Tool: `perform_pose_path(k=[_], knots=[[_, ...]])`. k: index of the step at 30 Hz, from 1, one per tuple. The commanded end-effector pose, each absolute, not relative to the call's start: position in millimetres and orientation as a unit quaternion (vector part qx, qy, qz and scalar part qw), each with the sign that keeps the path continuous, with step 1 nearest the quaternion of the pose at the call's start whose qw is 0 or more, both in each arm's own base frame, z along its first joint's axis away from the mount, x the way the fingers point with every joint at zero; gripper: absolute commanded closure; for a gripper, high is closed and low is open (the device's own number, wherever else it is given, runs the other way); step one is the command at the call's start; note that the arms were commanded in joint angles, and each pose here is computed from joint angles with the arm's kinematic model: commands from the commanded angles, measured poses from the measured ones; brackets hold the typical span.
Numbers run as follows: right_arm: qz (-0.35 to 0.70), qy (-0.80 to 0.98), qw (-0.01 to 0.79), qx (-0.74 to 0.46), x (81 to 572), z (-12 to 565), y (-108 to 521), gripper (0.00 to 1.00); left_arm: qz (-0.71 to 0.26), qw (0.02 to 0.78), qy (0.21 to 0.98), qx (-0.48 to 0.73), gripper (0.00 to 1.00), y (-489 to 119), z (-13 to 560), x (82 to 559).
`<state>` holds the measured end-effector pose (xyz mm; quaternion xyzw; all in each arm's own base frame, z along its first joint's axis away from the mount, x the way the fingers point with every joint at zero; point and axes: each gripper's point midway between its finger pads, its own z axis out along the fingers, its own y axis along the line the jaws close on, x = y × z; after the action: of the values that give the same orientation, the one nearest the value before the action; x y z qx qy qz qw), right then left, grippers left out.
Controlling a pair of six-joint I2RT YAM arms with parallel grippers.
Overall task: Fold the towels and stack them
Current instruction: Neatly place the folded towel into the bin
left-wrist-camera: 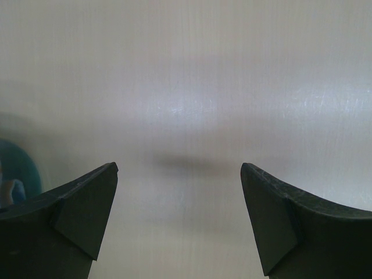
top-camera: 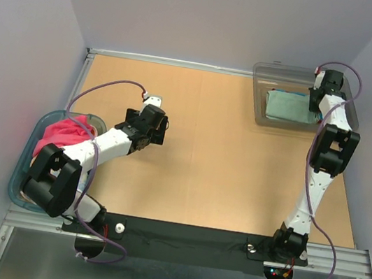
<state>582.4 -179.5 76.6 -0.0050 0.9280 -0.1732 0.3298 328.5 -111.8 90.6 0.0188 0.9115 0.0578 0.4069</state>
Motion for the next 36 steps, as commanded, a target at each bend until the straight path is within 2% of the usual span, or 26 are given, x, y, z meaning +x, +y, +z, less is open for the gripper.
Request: perform_pose_path(k=[1, 12, 24, 25, 26, 33, 34, 36], knots=[[-0.208, 0.907, 0.364, 0.030, 594, 90, -205, 0.91, 0.058, 0.418, 0.907, 0.018, 0.02, -111, 95, 333], [-0.218, 0.889, 0.402, 0.024, 604, 122, -207, 0.91, 0.061, 0.416, 0.907, 0.018, 0.02, -111, 93, 333], [-0.253, 0.878, 0.406, 0.038, 607, 129, -226, 0.89, 0.059, 0.411, 0.909, 0.022, 0.02, -112, 90, 333], [-0.254, 0.877, 0.407, 0.038, 608, 129, -227, 0.88, 0.059, 0.411, 0.909, 0.022, 0.02, -112, 90, 333], [-0.260, 0.874, 0.409, 0.042, 609, 131, -231, 0.83, 0.061, 0.411, 0.909, 0.023, 0.02, -112, 90, 333], [-0.280, 0.868, 0.408, 0.047, 612, 129, -245, 0.80, 0.059, 0.408, 0.911, 0.024, 0.02, -113, 88, 333], [-0.281, 0.867, 0.409, 0.051, 612, 129, -247, 0.77, 0.060, 0.408, 0.911, 0.024, 0.02, -113, 88, 332], [-0.283, 0.864, 0.411, 0.057, 613, 127, -252, 0.63, 0.060, 0.408, 0.911, 0.025, 0.02, -113, 88, 333]])
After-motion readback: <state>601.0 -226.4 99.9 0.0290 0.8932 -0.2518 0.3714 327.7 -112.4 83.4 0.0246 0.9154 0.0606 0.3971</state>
